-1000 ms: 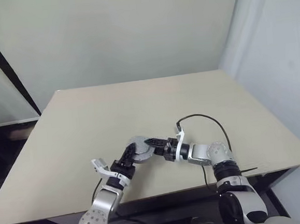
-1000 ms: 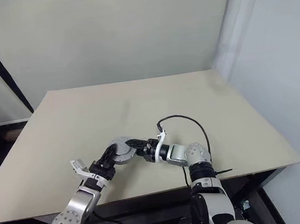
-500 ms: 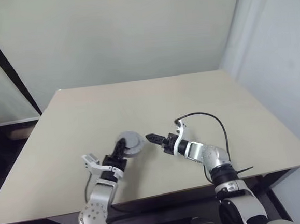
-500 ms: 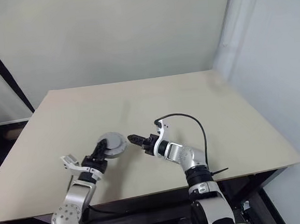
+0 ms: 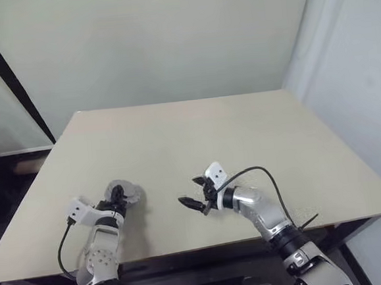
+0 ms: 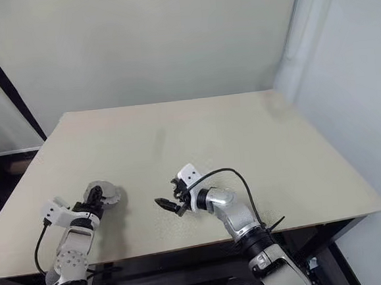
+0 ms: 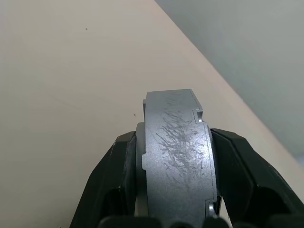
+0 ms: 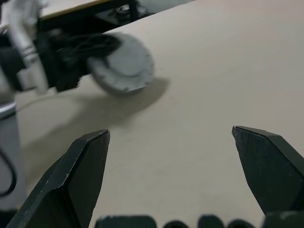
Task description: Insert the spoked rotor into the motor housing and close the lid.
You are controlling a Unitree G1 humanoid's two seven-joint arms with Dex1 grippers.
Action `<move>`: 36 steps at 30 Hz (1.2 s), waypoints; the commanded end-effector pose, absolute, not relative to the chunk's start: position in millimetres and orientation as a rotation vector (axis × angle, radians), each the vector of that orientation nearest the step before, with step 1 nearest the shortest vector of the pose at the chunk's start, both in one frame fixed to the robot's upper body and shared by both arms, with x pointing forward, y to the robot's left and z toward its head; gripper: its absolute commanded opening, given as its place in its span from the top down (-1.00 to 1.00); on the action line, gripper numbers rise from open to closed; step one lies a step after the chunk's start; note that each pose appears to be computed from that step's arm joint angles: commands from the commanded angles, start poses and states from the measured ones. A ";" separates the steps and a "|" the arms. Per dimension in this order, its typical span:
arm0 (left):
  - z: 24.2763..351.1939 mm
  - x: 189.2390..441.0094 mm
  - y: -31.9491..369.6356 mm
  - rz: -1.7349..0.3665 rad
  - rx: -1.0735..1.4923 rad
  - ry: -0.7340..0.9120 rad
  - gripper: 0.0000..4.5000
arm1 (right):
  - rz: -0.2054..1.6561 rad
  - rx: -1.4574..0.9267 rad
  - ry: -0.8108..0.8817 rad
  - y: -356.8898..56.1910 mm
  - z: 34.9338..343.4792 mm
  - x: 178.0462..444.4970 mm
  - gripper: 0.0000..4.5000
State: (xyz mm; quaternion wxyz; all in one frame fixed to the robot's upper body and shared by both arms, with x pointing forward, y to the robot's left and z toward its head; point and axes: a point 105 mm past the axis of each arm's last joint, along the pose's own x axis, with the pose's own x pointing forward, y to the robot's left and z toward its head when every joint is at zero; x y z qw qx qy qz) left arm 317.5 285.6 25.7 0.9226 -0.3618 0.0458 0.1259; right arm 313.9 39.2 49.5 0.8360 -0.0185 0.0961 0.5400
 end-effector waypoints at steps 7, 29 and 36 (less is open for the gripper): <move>48.0 336.4 290.3 0.198 -0.664 0.027 0.11 | 1.169 -0.085 0.102 43.5 67.7 313.9 -1.00; 69.5 306.6 319.4 0.289 -0.209 -0.014 -0.97 | 1.068 -0.088 0.152 26.2 59.4 328.5 -1.00; 97.5 310.1 237.4 -0.173 -0.059 -0.018 -0.97 | 0.903 -0.063 0.194 -21.2 60.4 352.5 -1.00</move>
